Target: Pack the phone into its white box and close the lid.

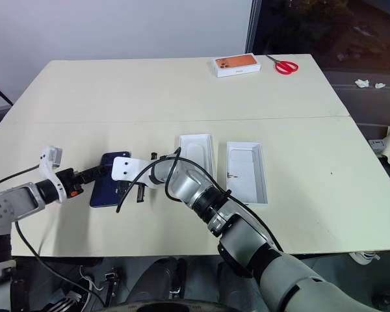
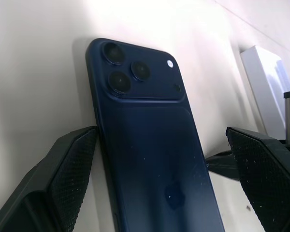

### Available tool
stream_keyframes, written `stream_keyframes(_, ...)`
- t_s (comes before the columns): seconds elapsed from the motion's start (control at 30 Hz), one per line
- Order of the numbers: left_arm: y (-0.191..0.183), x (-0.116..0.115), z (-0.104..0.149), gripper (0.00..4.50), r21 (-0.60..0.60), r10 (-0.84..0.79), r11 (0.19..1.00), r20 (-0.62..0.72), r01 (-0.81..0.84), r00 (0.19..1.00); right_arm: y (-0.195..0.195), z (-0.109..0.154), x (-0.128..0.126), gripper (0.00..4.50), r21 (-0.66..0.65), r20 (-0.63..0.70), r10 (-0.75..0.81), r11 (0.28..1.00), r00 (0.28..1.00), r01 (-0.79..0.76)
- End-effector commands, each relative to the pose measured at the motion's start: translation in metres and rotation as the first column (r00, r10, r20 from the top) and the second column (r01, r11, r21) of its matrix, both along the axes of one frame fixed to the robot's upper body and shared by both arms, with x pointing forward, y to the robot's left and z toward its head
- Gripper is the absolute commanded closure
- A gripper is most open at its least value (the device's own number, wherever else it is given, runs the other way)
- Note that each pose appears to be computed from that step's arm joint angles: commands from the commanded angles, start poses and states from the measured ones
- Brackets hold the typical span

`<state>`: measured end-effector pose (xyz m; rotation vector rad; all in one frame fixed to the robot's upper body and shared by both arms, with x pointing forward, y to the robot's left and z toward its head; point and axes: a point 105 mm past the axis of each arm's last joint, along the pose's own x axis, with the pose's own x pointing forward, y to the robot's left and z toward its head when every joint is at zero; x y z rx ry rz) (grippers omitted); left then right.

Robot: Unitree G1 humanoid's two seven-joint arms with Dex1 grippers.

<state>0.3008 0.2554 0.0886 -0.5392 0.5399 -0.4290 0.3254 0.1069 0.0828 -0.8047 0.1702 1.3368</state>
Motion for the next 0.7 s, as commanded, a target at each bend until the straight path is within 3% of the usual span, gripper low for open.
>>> stream_keyframes(0.03, -0.033, -0.017, -0.039, 0.00, -0.092, -0.112, 0.991, -0.177, 0.097, 0.978, 0.006, 0.011, 0.002, 4.47, 0.020, 0.039, 0.013, 1.000, 0.999, -0.014)
stream_keyframes(0.23, -0.049, -0.018, -0.028, 0.00, -0.180, -0.167, 0.974, -0.168, 0.136, 0.971, 0.007, 0.014, 0.002, 4.47, 0.035, 0.047, 0.015, 0.999, 0.999, -0.016)
stream_keyframes(0.6, -0.035, -0.017, -0.027, 0.00, -0.168, -0.100, 0.983, -0.167, 0.072, 0.981, 0.003, 0.012, 0.003, 4.47, 0.033, 0.064, 0.018, 0.999, 0.998, -0.020)
stream_keyframes(0.7, -0.031, -0.018, -0.028, 0.88, -0.164, -0.080, 0.985, -0.171, 0.052, 0.982, 0.002, 0.012, 0.004, 4.50, 0.033, 0.066, 0.017, 0.999, 0.998, -0.019)
